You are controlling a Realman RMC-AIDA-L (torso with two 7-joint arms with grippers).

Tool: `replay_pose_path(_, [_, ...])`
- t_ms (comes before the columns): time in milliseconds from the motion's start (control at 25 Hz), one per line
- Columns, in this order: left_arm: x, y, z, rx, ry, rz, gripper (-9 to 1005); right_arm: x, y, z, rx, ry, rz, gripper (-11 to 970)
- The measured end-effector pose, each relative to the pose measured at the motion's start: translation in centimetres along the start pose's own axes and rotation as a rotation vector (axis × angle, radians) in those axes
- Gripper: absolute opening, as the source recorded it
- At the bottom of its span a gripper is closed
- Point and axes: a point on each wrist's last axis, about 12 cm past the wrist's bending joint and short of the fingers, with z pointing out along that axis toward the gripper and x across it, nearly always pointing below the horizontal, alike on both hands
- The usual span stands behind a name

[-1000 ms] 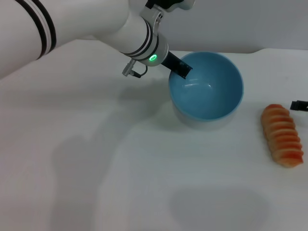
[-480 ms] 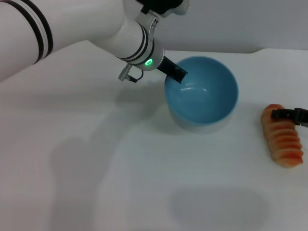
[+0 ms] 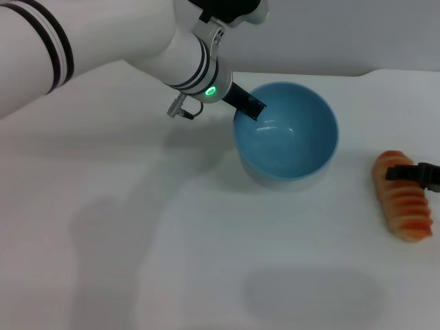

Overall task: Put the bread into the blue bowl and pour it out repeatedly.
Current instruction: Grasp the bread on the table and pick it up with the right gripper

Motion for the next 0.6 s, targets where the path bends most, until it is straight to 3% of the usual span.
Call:
replay_pose_path(360, [0.3, 0.1, 0.1, -0.002, -0.012, -0.023, -1, -0.5, 0.5, 0.1, 0.017, 0.002, -0.077, 644])
replay_pose_path(560, [0.6, 0.3, 0.2, -0.001, -0.014, -0.048, -1, -1.9, 0.2, -1.0, 0.047, -0.06, -0.106, 610])
replay_pose_path(600, [0.7, 0.3, 0.2, -0.001, -0.013, -0.053, -1, -3.1, 0.3, -1.8, 0.06, -0.099, -0.132, 603])
